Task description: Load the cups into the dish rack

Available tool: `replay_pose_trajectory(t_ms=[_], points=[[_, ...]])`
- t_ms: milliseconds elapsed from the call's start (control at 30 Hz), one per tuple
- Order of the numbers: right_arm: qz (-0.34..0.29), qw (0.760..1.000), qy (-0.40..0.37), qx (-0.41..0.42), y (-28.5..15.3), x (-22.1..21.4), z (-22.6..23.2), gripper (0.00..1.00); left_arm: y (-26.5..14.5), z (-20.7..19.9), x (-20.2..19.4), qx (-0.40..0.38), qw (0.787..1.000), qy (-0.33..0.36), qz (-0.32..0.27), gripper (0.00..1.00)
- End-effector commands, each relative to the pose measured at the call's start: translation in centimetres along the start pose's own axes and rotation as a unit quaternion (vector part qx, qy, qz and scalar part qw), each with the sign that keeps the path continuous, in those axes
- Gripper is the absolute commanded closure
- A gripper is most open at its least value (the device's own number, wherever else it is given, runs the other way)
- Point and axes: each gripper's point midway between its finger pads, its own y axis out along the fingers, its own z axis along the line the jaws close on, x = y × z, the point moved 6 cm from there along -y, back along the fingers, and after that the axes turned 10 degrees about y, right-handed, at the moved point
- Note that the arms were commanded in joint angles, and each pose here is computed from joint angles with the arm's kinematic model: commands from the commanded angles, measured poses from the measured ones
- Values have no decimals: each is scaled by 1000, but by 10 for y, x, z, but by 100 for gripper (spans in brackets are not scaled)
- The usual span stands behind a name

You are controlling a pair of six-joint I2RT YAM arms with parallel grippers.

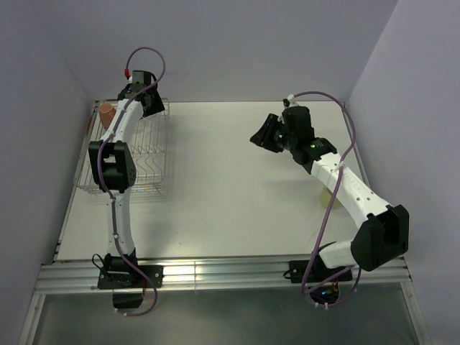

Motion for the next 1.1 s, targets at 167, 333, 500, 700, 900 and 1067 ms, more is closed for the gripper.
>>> replay_pose_trajectory(t_ms=[167, 333, 500, 700, 900, 1067], points=[[-23, 1000, -11, 6, -11, 9, 7, 58, -17, -2, 26, -17, 999, -14, -39, 100], [-22, 1000, -10, 5, -12, 9, 7, 59, -32, -2, 36, -26, 998, -17, -47, 100], [-27, 1000, -12, 6, -15, 11, 9, 58, -45, -3, 41, -38, 998, -17, -47, 100], [-25, 1000, -12, 1, -14, 10, 6, 58, -50, -3, 43, -39, 998, -15, -43, 99], [-23, 1000, -10, 2, -13, 8, 5, 59, -45, -3, 37, -37, 999, -10, -28, 98], [-23, 1000, -10, -2, -12, 7, 2, 59, -38, -3, 31, -37, 999, -7, -15, 95]])
